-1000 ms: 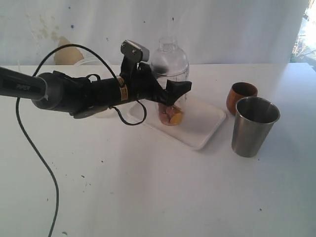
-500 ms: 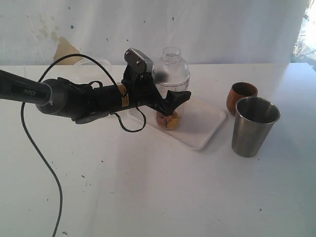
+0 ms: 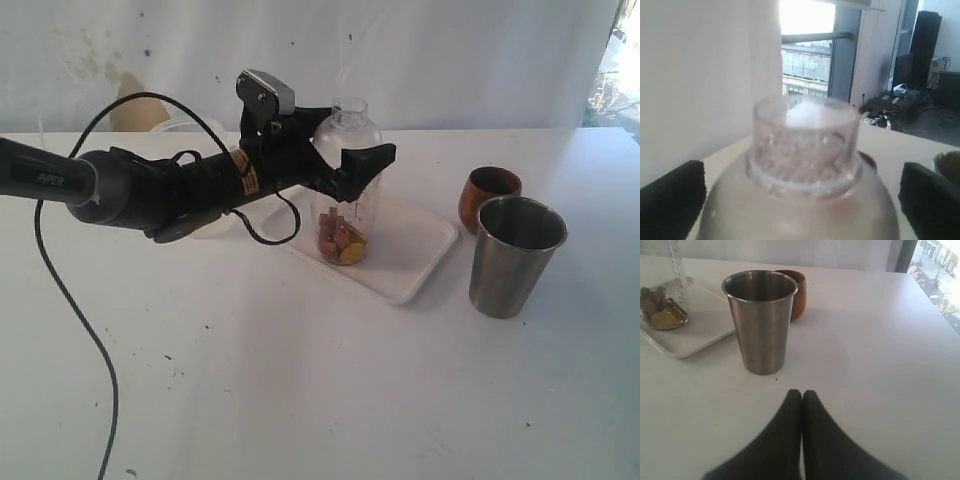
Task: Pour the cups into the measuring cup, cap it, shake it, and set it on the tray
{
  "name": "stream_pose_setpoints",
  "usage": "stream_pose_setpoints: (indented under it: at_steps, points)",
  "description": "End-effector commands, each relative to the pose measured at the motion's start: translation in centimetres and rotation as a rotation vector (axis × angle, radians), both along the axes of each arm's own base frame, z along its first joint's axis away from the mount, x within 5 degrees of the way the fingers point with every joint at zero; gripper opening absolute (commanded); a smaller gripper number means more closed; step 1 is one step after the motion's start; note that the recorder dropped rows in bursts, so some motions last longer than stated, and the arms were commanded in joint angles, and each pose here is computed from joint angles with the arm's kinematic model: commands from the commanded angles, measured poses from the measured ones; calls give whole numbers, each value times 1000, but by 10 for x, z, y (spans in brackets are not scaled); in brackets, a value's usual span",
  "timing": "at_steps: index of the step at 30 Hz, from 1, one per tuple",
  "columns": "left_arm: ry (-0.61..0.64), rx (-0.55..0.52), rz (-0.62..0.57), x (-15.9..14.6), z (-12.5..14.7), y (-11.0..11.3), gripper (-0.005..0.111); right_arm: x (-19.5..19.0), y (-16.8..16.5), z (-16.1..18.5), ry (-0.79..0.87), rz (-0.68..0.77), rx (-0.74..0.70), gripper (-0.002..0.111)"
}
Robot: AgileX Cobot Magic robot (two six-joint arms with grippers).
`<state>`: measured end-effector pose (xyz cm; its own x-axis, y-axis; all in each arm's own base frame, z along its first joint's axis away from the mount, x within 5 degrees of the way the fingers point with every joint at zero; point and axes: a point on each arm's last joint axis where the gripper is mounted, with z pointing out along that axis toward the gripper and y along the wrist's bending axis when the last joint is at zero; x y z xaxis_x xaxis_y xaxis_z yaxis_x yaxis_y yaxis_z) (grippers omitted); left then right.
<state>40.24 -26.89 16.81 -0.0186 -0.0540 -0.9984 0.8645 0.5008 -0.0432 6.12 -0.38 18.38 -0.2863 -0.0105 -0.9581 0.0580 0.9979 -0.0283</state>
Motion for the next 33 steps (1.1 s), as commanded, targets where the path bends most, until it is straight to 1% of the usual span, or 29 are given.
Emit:
stream_pose_setpoints:
  at_steps: [1,9,11,13,14,16,18,19,20,22,26,29,33]
  points:
    - [-57,-77,-2,-2,28,1,105,0,0,-1,-7,2,-8,0]
    - [-100,-139,31,-5,64,6,105,0,0,-1,-7,2,-8,0]
    - [-117,-151,30,-7,75,7,101,0,0,-1,-7,2,-8,0]
    - [-131,-163,31,-10,87,9,89,0,0,-1,-7,2,-8,0]
    - [-126,-165,38,-11,94,10,79,0,0,-1,-7,2,-8,0]
    - [-97,-152,67,-12,105,13,51,0,0,-1,-7,2,-8,0]
    - [-74,-117,101,-14,118,18,18,0,0,-1,-7,2,-8,0]
    - [-72,-96,114,-16,123,20,3,0,0,-1,-7,2,-8,0]
    - [-82,-66,127,-18,129,22,1,0,0,-1,-7,2,-8,0]
    - [-81,-21,156,-21,141,26,1,0,0,-1,-7,2,-8,0]
    - [-91,56,192,-37,173,37,1,0,0,-1,-7,2,-8,0]
    - [-124,70,195,-54,191,47,1,0,0,-1,-7,2,-8,0]
    - [-127,67,197,-84,200,63,1,0,0,-1,-7,2,-8,0]
